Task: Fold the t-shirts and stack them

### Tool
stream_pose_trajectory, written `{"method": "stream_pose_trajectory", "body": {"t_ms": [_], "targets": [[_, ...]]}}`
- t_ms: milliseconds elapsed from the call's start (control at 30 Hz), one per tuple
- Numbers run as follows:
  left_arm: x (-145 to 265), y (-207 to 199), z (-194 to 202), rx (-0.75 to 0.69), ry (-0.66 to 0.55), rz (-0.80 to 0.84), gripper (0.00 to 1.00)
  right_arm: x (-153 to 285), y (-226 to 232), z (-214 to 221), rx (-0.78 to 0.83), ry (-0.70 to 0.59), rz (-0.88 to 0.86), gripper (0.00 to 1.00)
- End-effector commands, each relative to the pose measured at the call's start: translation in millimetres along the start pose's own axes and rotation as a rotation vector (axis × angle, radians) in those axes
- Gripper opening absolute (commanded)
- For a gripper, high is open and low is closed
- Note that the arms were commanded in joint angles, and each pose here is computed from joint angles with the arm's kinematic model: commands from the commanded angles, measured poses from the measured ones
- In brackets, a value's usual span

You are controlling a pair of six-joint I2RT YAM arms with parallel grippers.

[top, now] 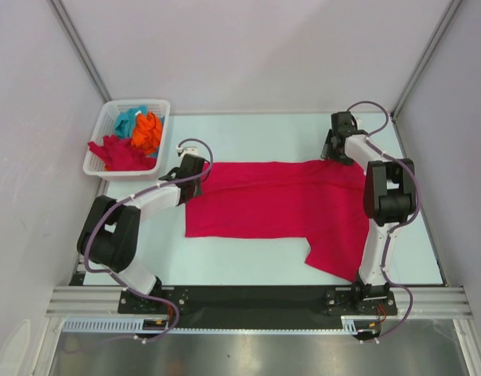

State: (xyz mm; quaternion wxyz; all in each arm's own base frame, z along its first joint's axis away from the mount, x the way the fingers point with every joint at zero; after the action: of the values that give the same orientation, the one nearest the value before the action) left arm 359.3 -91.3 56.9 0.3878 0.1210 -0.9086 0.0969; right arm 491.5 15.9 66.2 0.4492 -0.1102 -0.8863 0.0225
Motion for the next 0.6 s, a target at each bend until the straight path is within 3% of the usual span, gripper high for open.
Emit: {"method": "stream_pose_trajectory", "body": {"t_ms": [0,233,567], "targets": [[1.5,-3.4,-11.1,-0.005,-0.022,-0.001,0.01,-4.2,-10.8,-4.6,0.024,0.01,0.077,0.64],[1.6,-4.2,-11.8,-0.008,-0.023,0.003,0.01,-11.3,-12.4,-3.1,0.033,0.021,0.097,0.52],[2.8,-5.2,-15.2,-0.008,-0.028,0.007,0.0,-5.1,-16.6,-0.2,0.055,0.033,0.15,0.0]]}}
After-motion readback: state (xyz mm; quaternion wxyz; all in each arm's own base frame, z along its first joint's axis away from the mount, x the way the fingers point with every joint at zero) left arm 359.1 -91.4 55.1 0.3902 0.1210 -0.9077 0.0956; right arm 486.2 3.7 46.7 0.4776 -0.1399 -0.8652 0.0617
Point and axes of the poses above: each gripper's point midway between its finger pads, its own x axis back along the fingers, its own y axis along the line the jaws close on, z = x × y, the point moved 1 cm from there along x, back along the fingers, and after that the axes turned 14 degrees about x, right-handed, at the moved point
